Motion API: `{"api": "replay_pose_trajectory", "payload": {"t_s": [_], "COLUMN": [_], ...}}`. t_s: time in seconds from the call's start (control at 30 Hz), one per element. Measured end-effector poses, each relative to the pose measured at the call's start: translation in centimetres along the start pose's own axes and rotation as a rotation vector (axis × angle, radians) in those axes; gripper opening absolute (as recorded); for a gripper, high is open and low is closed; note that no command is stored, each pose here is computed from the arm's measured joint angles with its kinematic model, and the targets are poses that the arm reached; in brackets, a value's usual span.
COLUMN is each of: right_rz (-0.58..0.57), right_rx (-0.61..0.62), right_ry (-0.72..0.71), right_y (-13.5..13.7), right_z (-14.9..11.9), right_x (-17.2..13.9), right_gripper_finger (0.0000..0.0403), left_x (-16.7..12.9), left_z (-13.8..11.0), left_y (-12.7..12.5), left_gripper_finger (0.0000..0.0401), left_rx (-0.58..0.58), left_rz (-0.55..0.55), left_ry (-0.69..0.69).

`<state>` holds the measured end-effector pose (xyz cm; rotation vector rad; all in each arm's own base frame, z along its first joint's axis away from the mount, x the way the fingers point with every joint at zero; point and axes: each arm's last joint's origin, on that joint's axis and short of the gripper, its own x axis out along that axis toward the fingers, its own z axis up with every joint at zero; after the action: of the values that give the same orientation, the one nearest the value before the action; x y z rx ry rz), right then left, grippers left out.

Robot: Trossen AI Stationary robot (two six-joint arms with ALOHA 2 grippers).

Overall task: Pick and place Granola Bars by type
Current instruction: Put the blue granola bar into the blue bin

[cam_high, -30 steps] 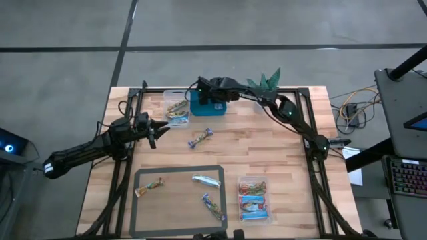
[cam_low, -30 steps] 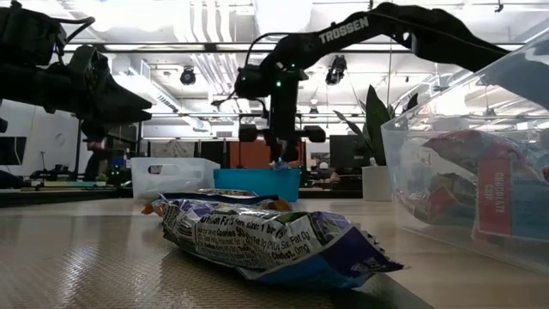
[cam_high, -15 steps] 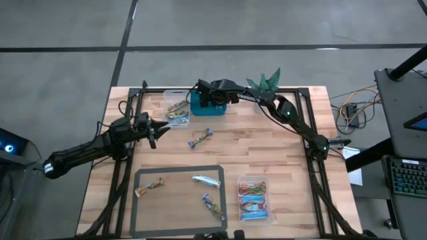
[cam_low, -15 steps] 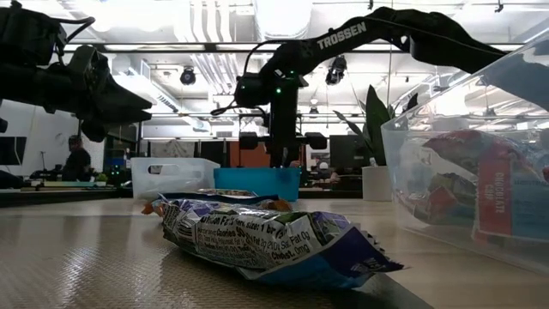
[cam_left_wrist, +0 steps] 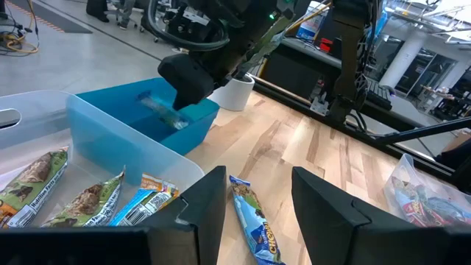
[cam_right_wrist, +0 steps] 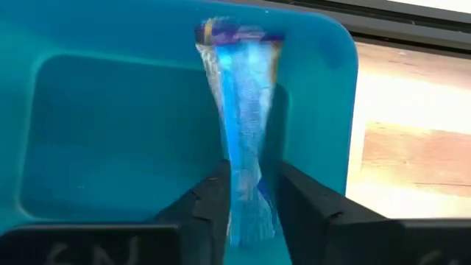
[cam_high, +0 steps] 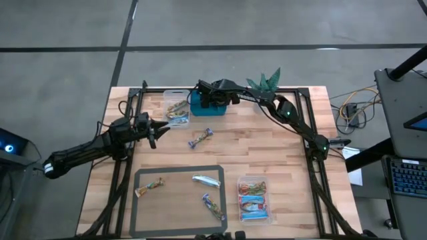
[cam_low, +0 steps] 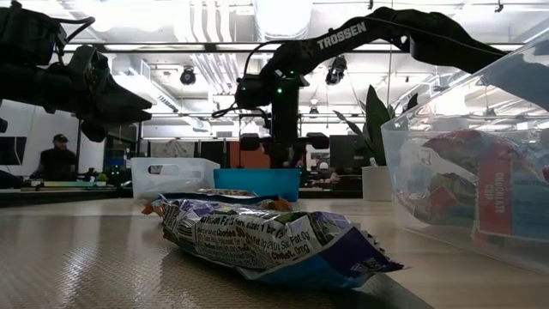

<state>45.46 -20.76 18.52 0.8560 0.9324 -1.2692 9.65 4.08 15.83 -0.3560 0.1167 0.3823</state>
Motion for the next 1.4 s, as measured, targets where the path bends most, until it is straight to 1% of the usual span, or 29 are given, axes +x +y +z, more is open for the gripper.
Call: {"api": "replay_pose_trajectory", "payload": {"t_s": [0.23,0.37,0.47,0.6,0.73,0.97,1.2,1.4], "right_rz": [0.000,-0.009,-0.012,0.011,0.030,0.094,0.170,0.246], "right_rx": [-0.005,-0.009,-0.029,-0.038,-0.074,-0.166,-0.272,-0.375], "right_ry": [-0.001,-0.022,-0.062,-0.084,-0.096,-0.142,-0.199,-0.242], "right_y": [0.0,0.0,-0.1,-0.4,-0.5,-0.9,-1.3,-1.3], "right_z": [0.0,0.1,0.3,0.8,1.0,1.2,0.6,-0.9], "right_x": [0.0,-0.2,-1.1,-2.6,-3.8,-7.6,-12.3,-15.9], "right_gripper_finger": [0.0157,0.0178,0.0186,0.0189,0.0189,0.0188,0.0187,0.0183], "left_x": [0.0,0.0,0.0,0.0,0.0,0.0,0.0,0.0], "left_z": [0.0,0.0,0.0,0.0,0.0,0.0,0.0,0.0], "left_y": [0.0,0.0,0.0,0.0,0.0,0.0,0.0,0.0], "left_gripper_finger": [0.0138,0.0138,0.0138,0.0138,0.0138,0.0138,0.0138,0.0138], "left_rx": [0.000,0.000,0.000,0.000,0.000,0.000,0.000,0.000], "left_rz": [0.000,0.000,0.000,0.000,0.000,0.000,0.001,0.000], "left_ry": [0.000,0.000,0.000,0.000,0.000,0.000,0.000,0.000]}}
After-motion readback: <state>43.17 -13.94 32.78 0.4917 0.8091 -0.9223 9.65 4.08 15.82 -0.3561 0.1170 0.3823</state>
